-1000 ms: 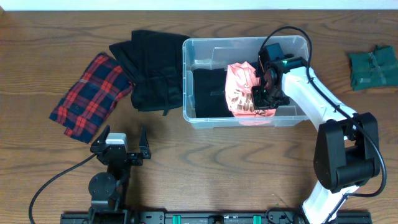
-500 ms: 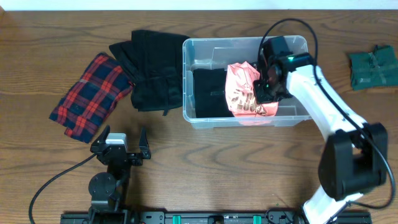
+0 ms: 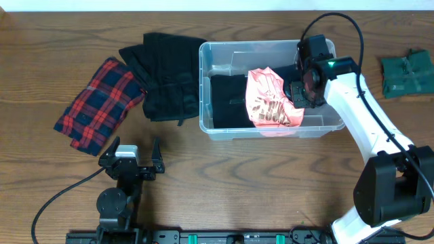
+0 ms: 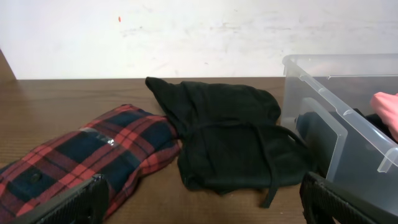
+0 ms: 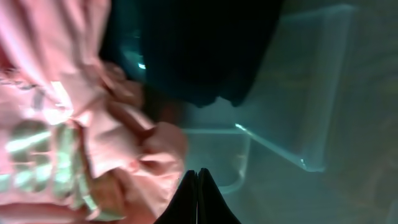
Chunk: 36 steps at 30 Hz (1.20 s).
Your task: Pack container
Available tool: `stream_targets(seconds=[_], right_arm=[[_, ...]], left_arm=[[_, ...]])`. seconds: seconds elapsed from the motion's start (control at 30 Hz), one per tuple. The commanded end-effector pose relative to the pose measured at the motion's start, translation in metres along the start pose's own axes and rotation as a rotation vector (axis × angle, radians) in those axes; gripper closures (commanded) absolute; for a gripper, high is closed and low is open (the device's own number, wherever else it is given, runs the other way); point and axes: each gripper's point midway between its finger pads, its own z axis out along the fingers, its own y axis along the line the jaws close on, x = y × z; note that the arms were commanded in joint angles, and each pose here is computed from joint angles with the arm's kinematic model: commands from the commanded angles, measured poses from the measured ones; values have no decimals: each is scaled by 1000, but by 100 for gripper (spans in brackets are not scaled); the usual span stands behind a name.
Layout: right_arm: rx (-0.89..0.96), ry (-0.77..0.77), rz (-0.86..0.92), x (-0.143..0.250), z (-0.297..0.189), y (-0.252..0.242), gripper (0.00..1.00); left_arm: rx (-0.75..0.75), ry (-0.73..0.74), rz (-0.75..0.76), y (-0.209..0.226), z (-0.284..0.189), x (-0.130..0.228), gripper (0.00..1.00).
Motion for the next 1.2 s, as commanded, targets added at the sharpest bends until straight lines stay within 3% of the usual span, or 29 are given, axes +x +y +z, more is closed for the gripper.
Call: stream_targets(seconds=[0.0,0.5,0.73,1.17], right_arm=[[60,21,47,8,9,-13,99],[68,9,106,22,41,-10,94],[-93,20,112,29,52,19,86],[-241,28,57,32,48,56,85]], left_arm=[[6,44,-8,-1,2,17,2],[6,44,-8,-1,2,17,2],[6,44,-8,-1,2,17,2],[6,44,-8,-1,2,17,2]])
